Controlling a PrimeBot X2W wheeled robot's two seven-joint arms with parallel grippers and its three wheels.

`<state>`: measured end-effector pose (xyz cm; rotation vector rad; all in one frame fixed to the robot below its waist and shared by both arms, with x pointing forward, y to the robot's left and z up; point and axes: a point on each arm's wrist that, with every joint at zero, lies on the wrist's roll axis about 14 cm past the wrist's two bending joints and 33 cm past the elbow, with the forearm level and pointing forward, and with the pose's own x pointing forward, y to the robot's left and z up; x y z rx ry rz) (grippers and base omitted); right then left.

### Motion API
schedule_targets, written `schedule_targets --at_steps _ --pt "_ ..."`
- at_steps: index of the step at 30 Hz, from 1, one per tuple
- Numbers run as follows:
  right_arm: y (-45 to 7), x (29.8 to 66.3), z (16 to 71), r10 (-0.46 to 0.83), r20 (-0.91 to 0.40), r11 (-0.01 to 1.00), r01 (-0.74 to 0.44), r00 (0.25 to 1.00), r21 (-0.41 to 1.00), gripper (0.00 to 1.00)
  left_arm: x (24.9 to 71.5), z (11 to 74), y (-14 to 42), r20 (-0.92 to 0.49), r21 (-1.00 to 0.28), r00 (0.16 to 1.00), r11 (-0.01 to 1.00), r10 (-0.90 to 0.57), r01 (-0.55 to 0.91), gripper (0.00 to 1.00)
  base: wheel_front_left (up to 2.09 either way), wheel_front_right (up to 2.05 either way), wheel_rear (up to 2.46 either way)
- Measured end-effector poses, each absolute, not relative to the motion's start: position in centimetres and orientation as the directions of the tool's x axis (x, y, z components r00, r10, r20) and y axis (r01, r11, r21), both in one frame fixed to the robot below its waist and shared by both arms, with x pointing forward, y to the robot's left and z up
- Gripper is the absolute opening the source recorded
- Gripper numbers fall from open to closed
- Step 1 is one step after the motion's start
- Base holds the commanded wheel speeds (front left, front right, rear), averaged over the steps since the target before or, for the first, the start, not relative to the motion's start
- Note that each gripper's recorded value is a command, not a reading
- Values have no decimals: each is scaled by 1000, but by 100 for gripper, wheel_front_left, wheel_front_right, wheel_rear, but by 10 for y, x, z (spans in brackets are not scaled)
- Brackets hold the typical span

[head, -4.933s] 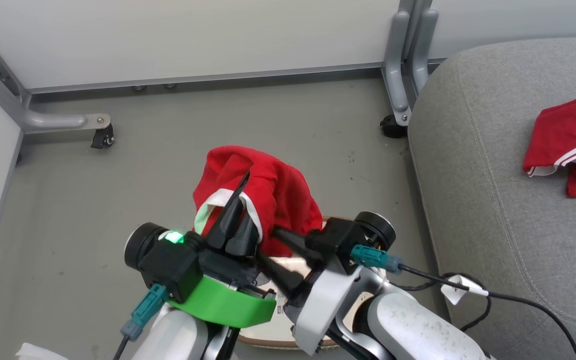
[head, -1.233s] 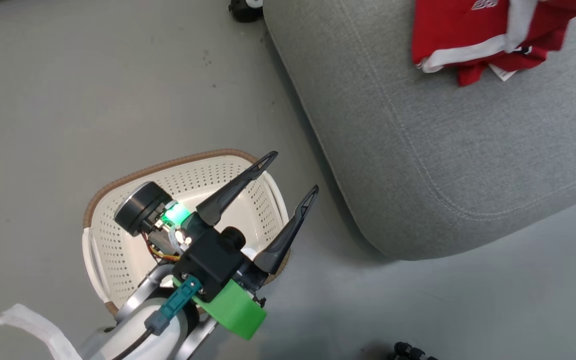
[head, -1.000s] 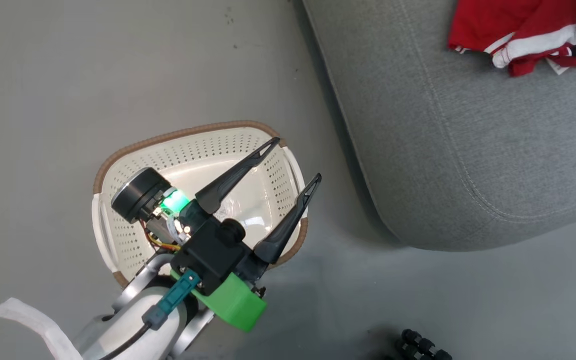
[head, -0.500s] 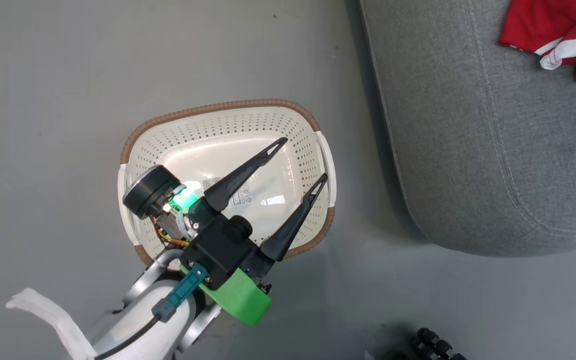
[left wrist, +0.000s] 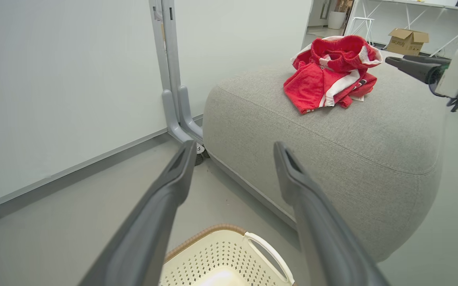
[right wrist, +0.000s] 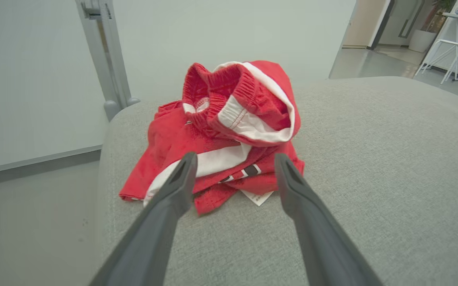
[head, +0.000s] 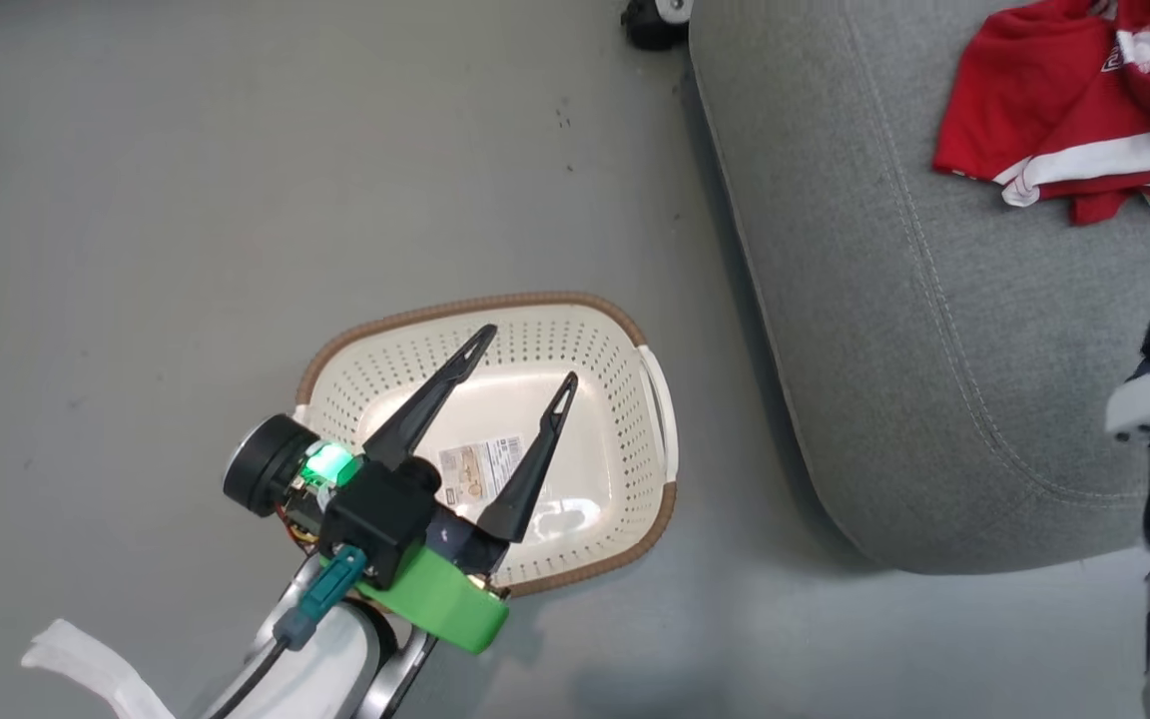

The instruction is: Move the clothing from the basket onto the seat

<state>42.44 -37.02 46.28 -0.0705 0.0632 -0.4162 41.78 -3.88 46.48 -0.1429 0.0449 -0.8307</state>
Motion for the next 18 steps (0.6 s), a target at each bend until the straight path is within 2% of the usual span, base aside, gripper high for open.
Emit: schedule_targets --at_steps 7,12,18 --pt "-302 414 499 -265 53 963 267 963 -31 100 425 485 -1 48 -110 807 800 -589 590 100 0 0 0" --pt "-258 413 520 -150 102 989 151 983 -1 100 435 497 45 70 -89 900 896 -430 435 100 0 0 0" --pt "-213 411 531 -32 126 997 22 991 78 100 439 506 107 83 -68 970 970 -228 234 100 0 0 0"
